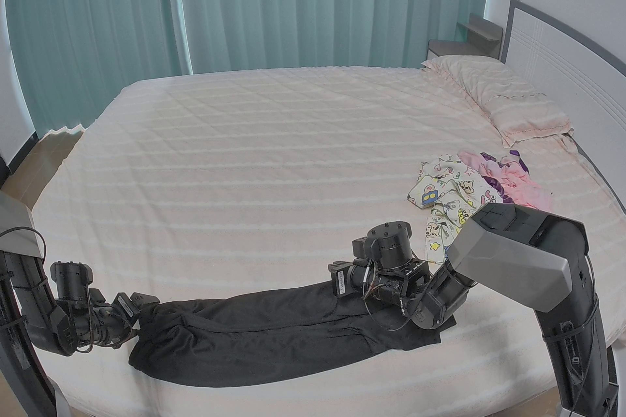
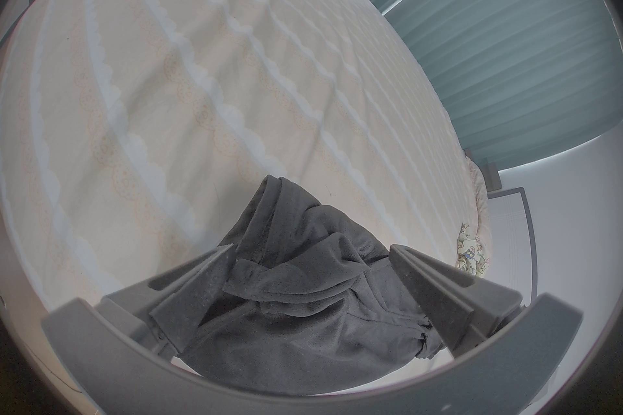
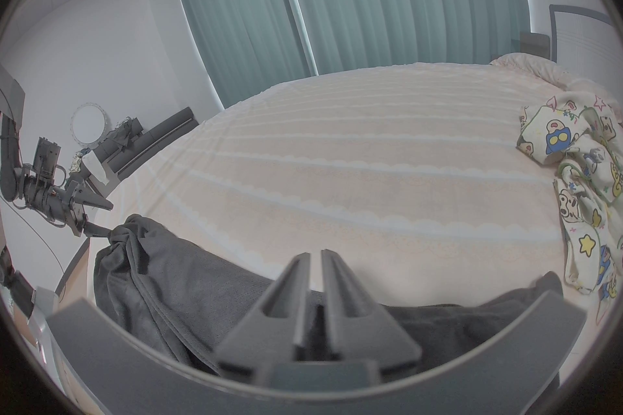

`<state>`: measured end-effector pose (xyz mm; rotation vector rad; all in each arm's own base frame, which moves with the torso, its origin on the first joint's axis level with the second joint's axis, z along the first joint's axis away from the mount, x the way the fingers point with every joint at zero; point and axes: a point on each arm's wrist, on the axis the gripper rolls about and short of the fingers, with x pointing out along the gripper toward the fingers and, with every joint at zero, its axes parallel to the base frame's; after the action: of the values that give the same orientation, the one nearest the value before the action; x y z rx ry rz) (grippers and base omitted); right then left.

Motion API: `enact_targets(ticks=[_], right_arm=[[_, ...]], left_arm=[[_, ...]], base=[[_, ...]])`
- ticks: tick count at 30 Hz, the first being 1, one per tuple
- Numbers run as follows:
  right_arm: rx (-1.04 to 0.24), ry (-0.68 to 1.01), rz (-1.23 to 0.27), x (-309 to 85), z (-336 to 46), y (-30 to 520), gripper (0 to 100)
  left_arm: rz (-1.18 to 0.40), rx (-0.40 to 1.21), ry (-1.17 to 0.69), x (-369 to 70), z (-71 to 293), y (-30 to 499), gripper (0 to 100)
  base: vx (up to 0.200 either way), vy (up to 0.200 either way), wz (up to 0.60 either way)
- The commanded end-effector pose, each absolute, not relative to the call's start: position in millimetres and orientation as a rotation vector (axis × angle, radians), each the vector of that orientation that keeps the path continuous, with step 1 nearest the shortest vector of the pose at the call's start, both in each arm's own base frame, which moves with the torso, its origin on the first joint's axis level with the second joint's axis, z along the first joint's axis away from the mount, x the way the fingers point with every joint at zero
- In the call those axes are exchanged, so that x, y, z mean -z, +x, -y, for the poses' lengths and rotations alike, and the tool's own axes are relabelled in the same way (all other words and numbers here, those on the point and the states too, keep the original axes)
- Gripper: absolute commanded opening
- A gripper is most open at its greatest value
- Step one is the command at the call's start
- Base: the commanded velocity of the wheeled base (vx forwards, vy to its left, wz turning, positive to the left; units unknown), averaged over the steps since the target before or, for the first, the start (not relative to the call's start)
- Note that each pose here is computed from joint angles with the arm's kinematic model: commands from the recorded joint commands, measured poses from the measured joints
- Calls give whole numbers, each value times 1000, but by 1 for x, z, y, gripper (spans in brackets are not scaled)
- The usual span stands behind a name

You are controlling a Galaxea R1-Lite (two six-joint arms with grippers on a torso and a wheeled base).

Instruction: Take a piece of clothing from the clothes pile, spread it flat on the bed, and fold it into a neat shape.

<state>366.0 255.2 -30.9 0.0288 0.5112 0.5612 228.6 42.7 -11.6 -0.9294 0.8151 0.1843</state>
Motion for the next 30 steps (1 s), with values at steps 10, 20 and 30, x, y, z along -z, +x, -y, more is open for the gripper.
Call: enact_targets(ticks=[10,20,30], right_arm=[[-483,137,-421,-5,-227,382,100],[-322,273,-530,-3,-164,377,100],[-325,378,-627,9,-161,366,100]], left_arm=[[-816,-186,-930,12,-43,229,100],[-816,-184,-931,12,-43,229,100],[-816,-184,-931,12,-43,229,100]], base=[[0,0,0],[0,0,0],[0,0,0]])
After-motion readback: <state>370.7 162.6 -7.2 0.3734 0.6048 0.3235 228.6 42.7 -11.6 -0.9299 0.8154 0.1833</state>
